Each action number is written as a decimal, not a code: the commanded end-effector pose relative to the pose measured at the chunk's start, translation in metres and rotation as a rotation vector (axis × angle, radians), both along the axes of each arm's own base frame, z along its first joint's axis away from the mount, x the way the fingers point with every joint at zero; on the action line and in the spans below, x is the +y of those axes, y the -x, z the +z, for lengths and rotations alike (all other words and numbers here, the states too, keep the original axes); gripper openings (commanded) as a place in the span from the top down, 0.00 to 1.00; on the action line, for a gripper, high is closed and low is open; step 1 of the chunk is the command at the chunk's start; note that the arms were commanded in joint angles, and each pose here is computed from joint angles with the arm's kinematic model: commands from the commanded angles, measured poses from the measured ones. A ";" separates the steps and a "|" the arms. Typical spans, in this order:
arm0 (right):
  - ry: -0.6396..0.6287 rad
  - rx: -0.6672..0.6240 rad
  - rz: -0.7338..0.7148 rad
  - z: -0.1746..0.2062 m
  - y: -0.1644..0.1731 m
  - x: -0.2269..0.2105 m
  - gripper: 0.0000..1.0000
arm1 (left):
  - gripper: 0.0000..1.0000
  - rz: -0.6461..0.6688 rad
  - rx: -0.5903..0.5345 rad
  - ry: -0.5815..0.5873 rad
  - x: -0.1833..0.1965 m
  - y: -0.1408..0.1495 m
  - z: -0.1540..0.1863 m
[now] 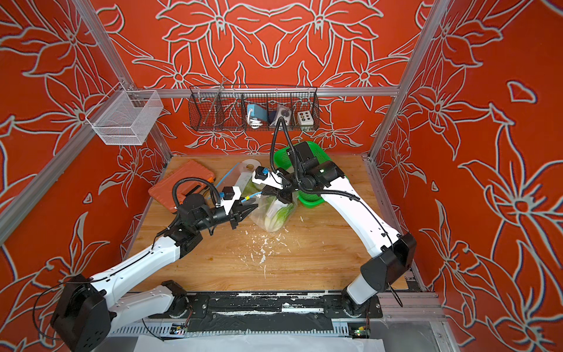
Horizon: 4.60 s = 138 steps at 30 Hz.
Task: Open the zip-top bag and take out the chinese cabbages
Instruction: Adjust the zipper food storage bag at the center of the board.
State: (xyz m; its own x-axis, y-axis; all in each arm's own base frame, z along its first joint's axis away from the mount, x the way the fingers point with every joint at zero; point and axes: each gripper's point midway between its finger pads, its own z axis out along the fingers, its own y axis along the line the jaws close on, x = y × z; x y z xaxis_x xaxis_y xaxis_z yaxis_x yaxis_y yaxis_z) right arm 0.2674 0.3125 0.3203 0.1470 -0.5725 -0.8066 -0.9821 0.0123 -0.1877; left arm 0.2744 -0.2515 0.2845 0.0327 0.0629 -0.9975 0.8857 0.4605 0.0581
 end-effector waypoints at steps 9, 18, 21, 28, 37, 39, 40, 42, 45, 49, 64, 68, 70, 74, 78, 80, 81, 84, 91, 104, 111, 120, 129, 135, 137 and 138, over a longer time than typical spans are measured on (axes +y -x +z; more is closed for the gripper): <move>-0.264 0.013 -0.550 0.065 -0.068 -0.008 1.00 | 0.02 0.230 -0.086 0.106 0.040 -0.002 0.045; -0.429 0.290 -0.816 0.086 -0.083 -0.005 1.00 | 0.02 0.300 -0.041 0.169 0.054 0.000 0.058; -0.526 0.371 -0.915 0.082 -0.090 -0.011 1.00 | 0.02 0.288 -0.038 0.186 0.054 0.002 0.061; -0.676 0.460 -0.990 0.076 -0.093 -0.019 1.00 | 0.02 0.233 -0.020 0.225 0.048 0.011 0.065; -0.630 0.411 -0.965 0.069 -0.089 -0.025 1.00 | 0.02 0.245 -0.008 0.238 0.049 0.008 0.069; -0.580 0.397 -0.951 0.067 -0.087 -0.024 1.00 | 0.02 0.257 -0.008 0.240 0.050 0.006 0.071; -0.568 0.384 -0.954 0.065 -0.086 -0.026 1.00 | 0.02 0.260 -0.009 0.242 0.050 0.006 0.073; -0.562 0.379 -0.977 0.060 -0.088 -0.032 1.00 | 0.03 0.247 -0.003 0.244 0.047 0.005 0.076; -0.573 0.395 -0.963 0.060 -0.083 -0.034 1.00 | 0.03 0.235 0.015 0.251 0.044 0.003 0.076; -0.597 0.396 -1.002 0.061 -0.080 -0.045 1.00 | 0.05 0.189 0.021 0.268 0.032 0.007 0.083; -0.873 0.595 -1.146 0.055 -0.088 -0.061 1.00 | 0.06 0.076 0.074 0.237 -0.066 0.017 0.080; -0.897 0.637 -1.109 0.058 -0.086 -0.055 1.00 | 0.08 0.119 0.158 0.241 -0.077 0.001 0.060; -0.902 0.648 -1.108 0.058 -0.085 -0.055 1.00 | 0.09 0.134 0.193 0.250 -0.080 -0.006 0.052; -0.921 0.689 -1.110 0.054 -0.084 -0.055 1.00 | 0.11 0.133 0.236 0.292 -0.090 -0.015 0.049; -0.922 0.725 -1.105 0.048 -0.084 -0.051 1.00 | 0.12 0.106 0.248 0.296 -0.103 -0.022 0.050; -0.917 0.734 -1.110 0.044 -0.084 -0.050 1.00 | 0.12 0.105 0.255 0.300 -0.108 -0.026 0.049; -0.917 0.735 -1.111 0.043 -0.085 -0.050 1.00 | 0.12 0.106 0.256 0.302 -0.110 -0.028 0.049; -0.916 0.743 -1.108 0.042 -0.084 -0.049 1.00 | 0.13 0.128 0.281 0.299 -0.116 -0.038 0.043; -0.919 0.754 -1.106 0.043 -0.081 -0.050 1.00 | 0.29 0.200 0.349 0.291 -0.124 -0.060 0.028; -0.941 0.715 -1.184 0.034 -0.084 -0.066 1.00 | 0.58 0.292 0.411 0.241 -0.116 -0.075 0.003; -0.808 0.536 -1.180 0.024 -0.089 -0.076 1.00 | 0.21 0.180 0.357 0.157 -0.100 -0.032 -0.008; -0.462 0.308 -0.740 0.034 -0.049 -0.056 1.00 | 0.07 0.197 0.258 0.058 -0.023 0.006 -0.006; -0.366 0.320 -0.365 0.042 -0.007 -0.044 1.00 | 0.04 0.054 0.191 0.050 0.001 -0.020 0.022; -0.346 0.370 -0.276 0.046 0.007 -0.044 1.00 | 0.09 -0.138 0.104 0.055 -0.019 -0.021 0.032; -0.327 0.386 -0.245 0.046 0.016 -0.044 1.00 | 0.12 -0.170 0.092 0.059 -0.024 -0.024 0.033; -0.317 0.395 -0.243 0.045 0.018 -0.045 1.00 | 0.14 -0.191 0.081 0.060 -0.027 -0.023 0.034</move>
